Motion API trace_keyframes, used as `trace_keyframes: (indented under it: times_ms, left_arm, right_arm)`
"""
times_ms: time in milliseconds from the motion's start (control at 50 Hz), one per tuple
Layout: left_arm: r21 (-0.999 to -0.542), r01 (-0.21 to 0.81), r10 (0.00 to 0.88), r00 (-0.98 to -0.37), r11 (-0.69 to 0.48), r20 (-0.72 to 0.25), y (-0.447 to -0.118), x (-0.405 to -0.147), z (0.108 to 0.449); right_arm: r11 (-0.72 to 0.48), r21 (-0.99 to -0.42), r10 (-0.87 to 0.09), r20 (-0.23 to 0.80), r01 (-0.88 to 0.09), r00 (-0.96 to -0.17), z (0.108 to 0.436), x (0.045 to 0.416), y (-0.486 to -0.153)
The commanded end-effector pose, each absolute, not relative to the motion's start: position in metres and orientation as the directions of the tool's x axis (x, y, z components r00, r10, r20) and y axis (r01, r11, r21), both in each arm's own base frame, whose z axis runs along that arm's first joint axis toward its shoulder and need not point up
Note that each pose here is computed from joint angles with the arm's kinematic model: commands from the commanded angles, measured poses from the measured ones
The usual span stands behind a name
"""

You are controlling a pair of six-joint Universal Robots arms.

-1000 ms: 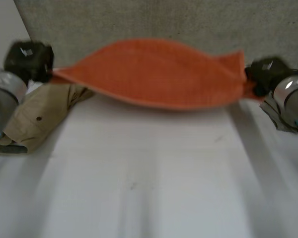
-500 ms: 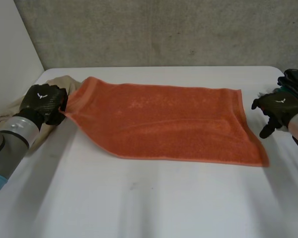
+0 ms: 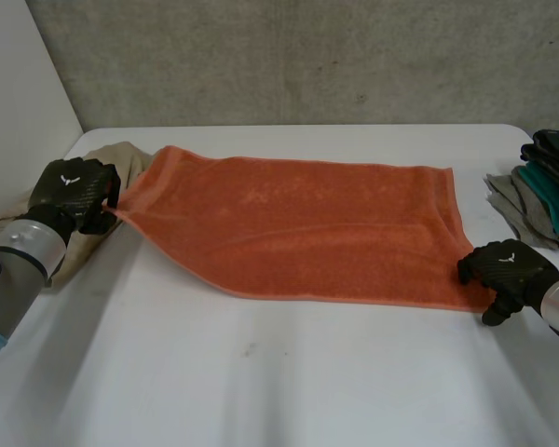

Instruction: Fold the laundry.

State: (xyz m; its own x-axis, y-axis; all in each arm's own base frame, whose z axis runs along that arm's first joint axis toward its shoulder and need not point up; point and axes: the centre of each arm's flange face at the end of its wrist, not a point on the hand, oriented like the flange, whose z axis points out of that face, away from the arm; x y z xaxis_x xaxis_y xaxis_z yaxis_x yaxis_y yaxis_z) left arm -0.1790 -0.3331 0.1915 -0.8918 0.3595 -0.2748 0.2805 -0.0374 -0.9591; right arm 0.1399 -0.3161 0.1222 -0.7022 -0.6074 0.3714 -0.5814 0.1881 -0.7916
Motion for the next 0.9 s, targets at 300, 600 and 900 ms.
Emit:
trace_keyframes:
  times_ms: [300,600,900]
  left_arm:
    - [-0.961,0.273,0.352,-0.895,-0.053,-0.274,-0.338,-0.178,0.197]
    - [-0.961,0.271,0.347,-0.898,-0.051,-0.271,-0.340,-0.176,0.197]
    - [-0.962,0.271,0.349,-0.898,-0.043,-0.268,-0.339,-0.175,0.196]
  right_arm:
    - [0.070,-0.819,-0.567,0.437,-0.570,-0.698,0.106,0.143,-0.336]
    - [0.005,-0.822,-0.562,0.468,-0.569,-0.682,0.111,0.154,-0.345]
    - [-0.015,-0.819,-0.550,0.486,-0.574,-0.679,0.112,0.157,-0.355]
